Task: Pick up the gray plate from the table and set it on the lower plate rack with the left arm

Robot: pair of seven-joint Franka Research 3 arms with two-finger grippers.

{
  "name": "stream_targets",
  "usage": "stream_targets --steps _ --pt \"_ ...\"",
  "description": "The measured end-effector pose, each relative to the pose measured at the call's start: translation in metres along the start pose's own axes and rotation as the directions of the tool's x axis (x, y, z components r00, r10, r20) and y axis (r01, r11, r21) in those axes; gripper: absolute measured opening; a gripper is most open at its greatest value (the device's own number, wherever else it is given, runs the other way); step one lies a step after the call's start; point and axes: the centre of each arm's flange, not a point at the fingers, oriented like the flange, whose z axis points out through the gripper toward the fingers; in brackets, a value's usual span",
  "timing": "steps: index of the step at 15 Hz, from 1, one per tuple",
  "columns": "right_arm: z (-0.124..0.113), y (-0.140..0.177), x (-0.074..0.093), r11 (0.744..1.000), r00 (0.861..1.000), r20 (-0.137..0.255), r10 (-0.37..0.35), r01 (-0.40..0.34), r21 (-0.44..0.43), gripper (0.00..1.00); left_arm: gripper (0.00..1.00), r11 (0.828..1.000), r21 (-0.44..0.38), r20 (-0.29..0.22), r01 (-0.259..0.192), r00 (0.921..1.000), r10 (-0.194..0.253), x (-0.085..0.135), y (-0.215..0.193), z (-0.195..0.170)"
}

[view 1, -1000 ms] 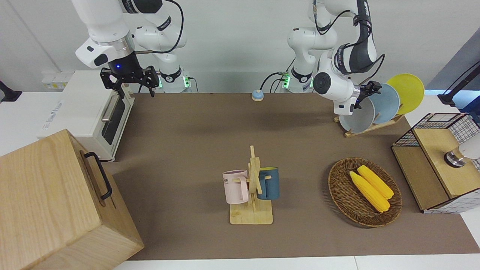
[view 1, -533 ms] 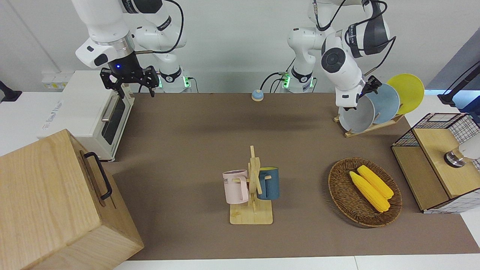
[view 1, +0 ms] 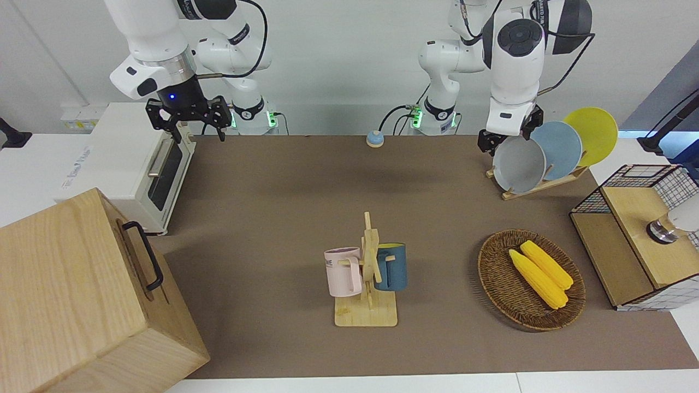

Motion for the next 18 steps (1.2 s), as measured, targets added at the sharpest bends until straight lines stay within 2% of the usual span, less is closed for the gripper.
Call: stream_targets --steps 2,3,5,6,8,10,12,14,16,18 --pt "0.000 0.000 0.000 1.000 1.000 0.000 0.000 0.000 0.000 0.99 1.00 0.993 -0.100 -0.004 -0.069 0.9976 0.069 0.001 -0.003 -0.018" --pt "0.000 0.000 0.000 1.000 1.000 0.000 0.000 0.000 0.000 0.99 1.00 0.986 -0.126 -0.012 -0.109 0.9940 0.109 0.002 -0.005 -0.022" --pt "0.000 0.000 0.000 1.000 1.000 0.000 0.000 0.000 0.000 0.99 1.00 0.971 -0.150 -0.032 -0.187 0.9823 0.185 0.003 -0.009 -0.029" --pt "0.000 0.000 0.000 1.000 1.000 0.000 0.000 0.000 0.000 0.99 1.00 0.966 -0.155 -0.038 -0.209 0.9778 0.206 0.003 -0.009 -0.031" --pt "0.000 0.000 0.000 1.000 1.000 0.000 0.000 0.000 0.000 0.99 1.00 0.953 -0.203 -0.036 -0.223 0.9747 0.221 0.003 -0.009 -0.032" --pt "0.000 0.000 0.000 1.000 1.000 0.000 0.000 0.000 0.000 0.99 1.00 0.931 -0.267 -0.040 -0.250 0.9678 0.248 0.006 -0.017 -0.033" --pt "0.000 0.000 0.000 1.000 1.000 0.000 0.000 0.000 0.000 0.99 1.00 0.912 -0.285 -0.056 -0.296 0.9545 0.293 0.009 -0.025 -0.033" --pt "0.000 0.000 0.000 1.000 1.000 0.000 0.000 0.000 0.000 0.99 1.00 0.895 -0.282 -0.071 -0.346 0.9377 0.340 0.009 -0.025 -0.033" --pt "0.000 0.000 0.000 1.000 1.000 0.000 0.000 0.000 0.000 0.99 1.00 0.887 -0.278 -0.078 -0.368 0.9291 0.362 0.007 -0.021 -0.034" --pt "0.000 0.000 0.000 1.000 1.000 0.000 0.000 0.000 0.000 0.99 1.00 0.884 -0.276 -0.081 -0.379 0.9251 0.371 0.006 -0.017 -0.036"
